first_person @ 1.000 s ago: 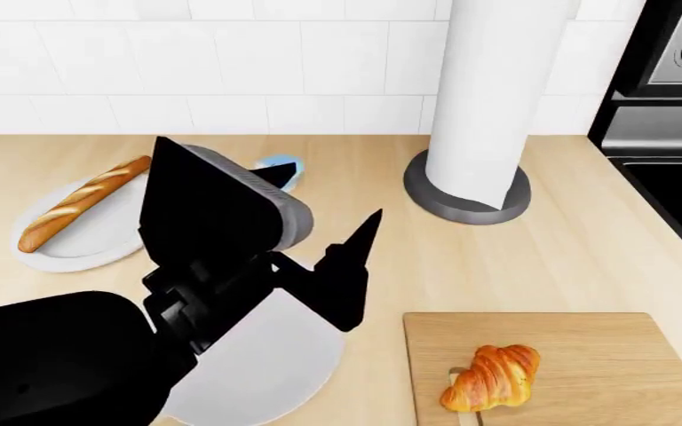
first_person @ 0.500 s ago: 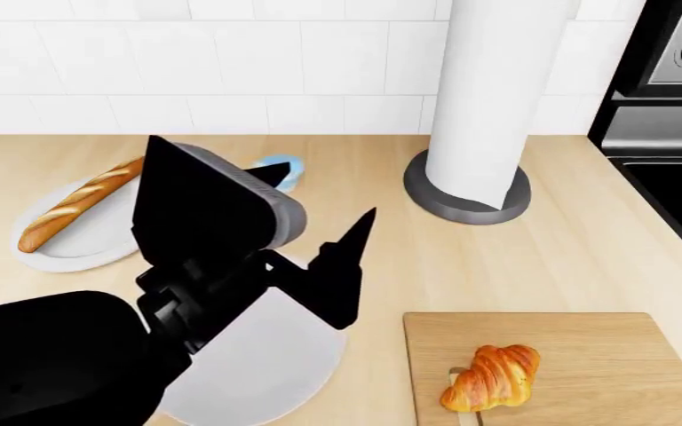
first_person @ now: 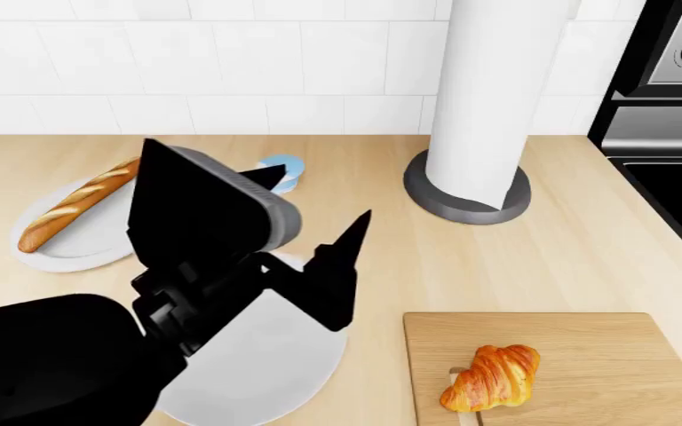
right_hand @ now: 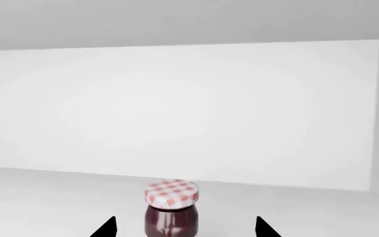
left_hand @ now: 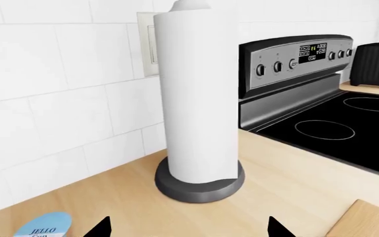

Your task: From the different types of pastries on the counter, select a croissant and place it on the cutting board. Then retrieve a jar of jam from the cabinet and place it alongside the croissant on the cutting board.

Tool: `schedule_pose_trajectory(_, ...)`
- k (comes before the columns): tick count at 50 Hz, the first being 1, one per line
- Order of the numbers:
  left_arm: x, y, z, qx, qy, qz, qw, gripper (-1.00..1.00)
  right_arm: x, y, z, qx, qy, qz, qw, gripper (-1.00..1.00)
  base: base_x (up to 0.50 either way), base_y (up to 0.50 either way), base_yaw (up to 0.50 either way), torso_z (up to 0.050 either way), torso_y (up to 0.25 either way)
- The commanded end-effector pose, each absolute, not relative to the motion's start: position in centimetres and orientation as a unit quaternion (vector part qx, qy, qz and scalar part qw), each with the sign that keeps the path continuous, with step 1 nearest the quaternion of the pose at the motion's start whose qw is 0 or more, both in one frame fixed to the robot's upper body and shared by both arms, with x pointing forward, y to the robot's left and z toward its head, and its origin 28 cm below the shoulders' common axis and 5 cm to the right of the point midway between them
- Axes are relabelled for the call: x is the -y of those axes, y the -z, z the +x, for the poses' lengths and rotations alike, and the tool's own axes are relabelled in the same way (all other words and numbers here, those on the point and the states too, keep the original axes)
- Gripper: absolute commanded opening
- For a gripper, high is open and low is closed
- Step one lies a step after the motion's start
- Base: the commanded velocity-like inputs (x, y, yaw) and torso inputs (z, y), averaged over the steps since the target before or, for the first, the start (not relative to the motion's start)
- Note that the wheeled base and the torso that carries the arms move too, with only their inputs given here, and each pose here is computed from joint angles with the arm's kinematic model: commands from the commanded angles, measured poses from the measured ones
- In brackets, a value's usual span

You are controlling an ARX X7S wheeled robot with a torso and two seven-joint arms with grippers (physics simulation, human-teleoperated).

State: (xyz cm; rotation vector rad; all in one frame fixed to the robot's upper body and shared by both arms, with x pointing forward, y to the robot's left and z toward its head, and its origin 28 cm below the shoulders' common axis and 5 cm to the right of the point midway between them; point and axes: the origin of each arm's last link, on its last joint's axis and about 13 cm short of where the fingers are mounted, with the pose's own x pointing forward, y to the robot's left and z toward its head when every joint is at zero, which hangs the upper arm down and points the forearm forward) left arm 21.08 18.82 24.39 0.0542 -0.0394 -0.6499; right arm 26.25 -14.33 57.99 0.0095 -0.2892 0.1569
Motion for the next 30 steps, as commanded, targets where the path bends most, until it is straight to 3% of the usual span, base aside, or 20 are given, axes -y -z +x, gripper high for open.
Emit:
schedule_pose_trajectory(1, -19.2, -24.3, 20.9, 0.019, 0.314, 0.026, 0.949, 1.00, 14.4, -57.7, 28.0, 0.162, -0.067, 0.016, 0.984, 1.00, 0.00, 0.00, 0.00, 0.000, 0.000)
schedule_pose_trajectory(30, -19.4, -24.1, 21.1, 0.016, 0.314, 0.028, 0.949, 1.00, 12.9, -55.4, 31.5, 0.121, -0.083, 0.051, 0.988, 1.00, 0.00, 0.00, 0.00, 0.000, 0.000)
